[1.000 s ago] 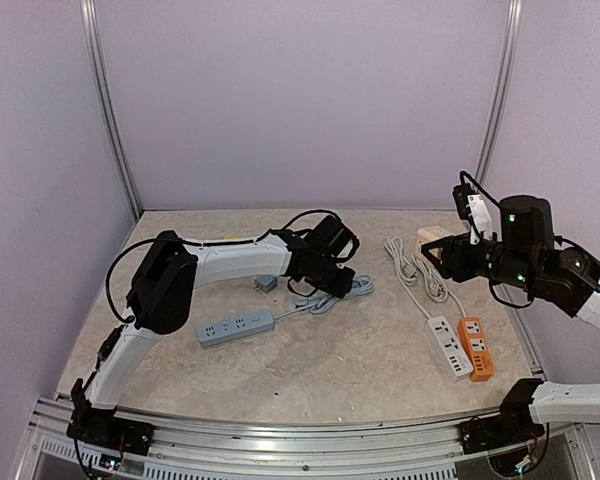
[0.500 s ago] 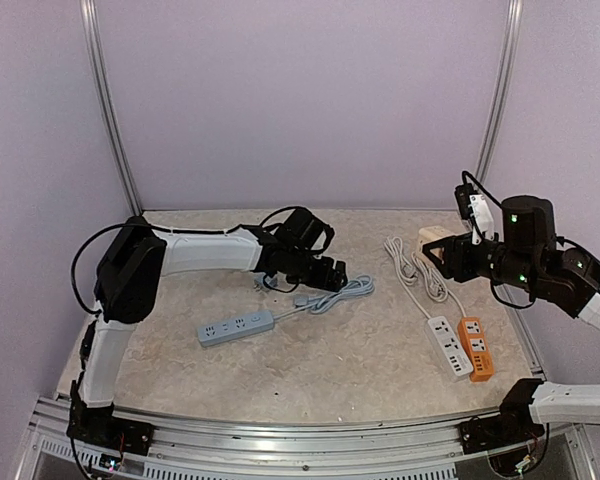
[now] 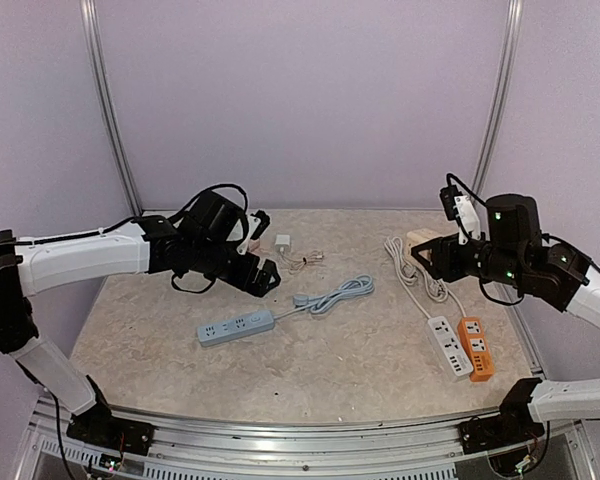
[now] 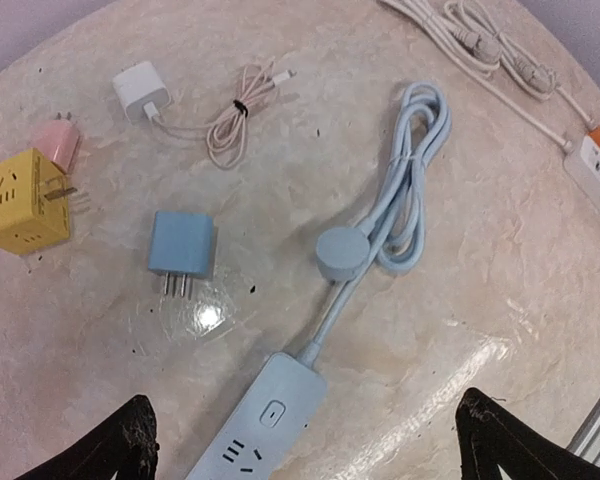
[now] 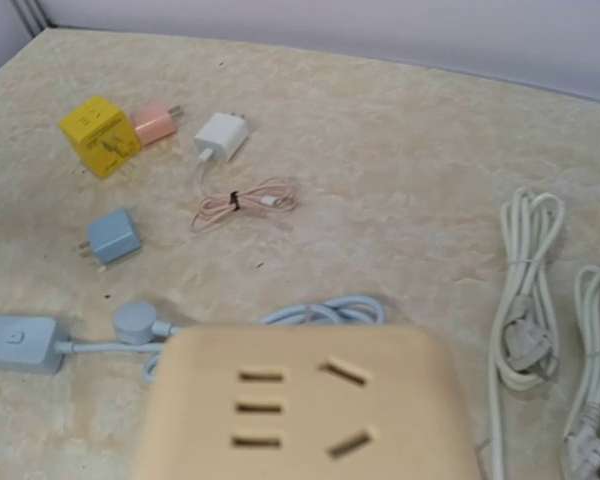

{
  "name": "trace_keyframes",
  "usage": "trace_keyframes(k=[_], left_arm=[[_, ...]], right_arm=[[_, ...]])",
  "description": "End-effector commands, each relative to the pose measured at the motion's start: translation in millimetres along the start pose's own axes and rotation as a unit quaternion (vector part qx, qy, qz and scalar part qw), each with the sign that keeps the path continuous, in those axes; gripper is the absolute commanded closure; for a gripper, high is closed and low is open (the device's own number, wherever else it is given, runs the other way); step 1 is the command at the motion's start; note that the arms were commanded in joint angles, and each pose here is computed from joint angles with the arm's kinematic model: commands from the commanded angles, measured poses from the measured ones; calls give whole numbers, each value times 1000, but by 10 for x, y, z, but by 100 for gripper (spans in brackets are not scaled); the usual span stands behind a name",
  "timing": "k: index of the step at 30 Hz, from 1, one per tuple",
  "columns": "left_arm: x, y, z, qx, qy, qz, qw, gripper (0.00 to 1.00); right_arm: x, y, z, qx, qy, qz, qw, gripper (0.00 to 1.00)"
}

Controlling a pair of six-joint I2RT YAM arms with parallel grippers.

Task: Insert the plug
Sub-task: Move the socket to the center of the board.

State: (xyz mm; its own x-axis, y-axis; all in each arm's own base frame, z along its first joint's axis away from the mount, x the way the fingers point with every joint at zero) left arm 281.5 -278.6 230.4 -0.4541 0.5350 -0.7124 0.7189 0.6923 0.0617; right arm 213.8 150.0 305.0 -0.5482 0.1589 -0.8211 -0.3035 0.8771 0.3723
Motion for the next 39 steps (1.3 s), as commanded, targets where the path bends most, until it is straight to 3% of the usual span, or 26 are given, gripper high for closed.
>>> trace_keyframes(k=[1, 5, 10, 21, 27, 32, 39], left_arm=[[484, 9, 102, 5, 84, 77, 993, 1], [624, 73, 278, -5, 141, 115, 983, 1], [956, 114, 584, 4, 234, 177, 956, 1], [1027, 48, 637, 79, 224, 148, 960, 4], [1116, -113, 742, 115, 241, 142, 953, 19], [1193, -149, 823, 113, 258, 143, 949, 24], [1165, -226, 896, 126, 261, 131, 948, 42]], right_arm=[[-84, 61, 52, -22, -15, -2, 1000, 100], [-80, 54, 34, -20, -13, -3, 1000, 100], [-71, 29, -18, -15, -16, -1, 1000, 100], [-46, 21, -6, -14, -13, 1, 1000, 100], [-90, 43, -9, -16, -16, -2, 1000, 100], [-65, 28, -14, -16, -15, 3, 1000, 100], [-58, 24, -1, -14, -14, 4, 1000, 100]])
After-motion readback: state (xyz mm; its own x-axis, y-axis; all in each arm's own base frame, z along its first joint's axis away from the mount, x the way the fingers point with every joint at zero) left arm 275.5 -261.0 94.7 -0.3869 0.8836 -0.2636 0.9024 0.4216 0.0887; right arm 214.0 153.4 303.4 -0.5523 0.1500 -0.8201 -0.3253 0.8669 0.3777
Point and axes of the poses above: each gripper's point midway between its finger pads, its own z axis out along the fingers, its own y axis along the line the jaws close on, x = y × z, the point moved 7 cm from there along -z, back along the fingers, and after that the axes turned 15 degrees about z, right-handed, at the moved point
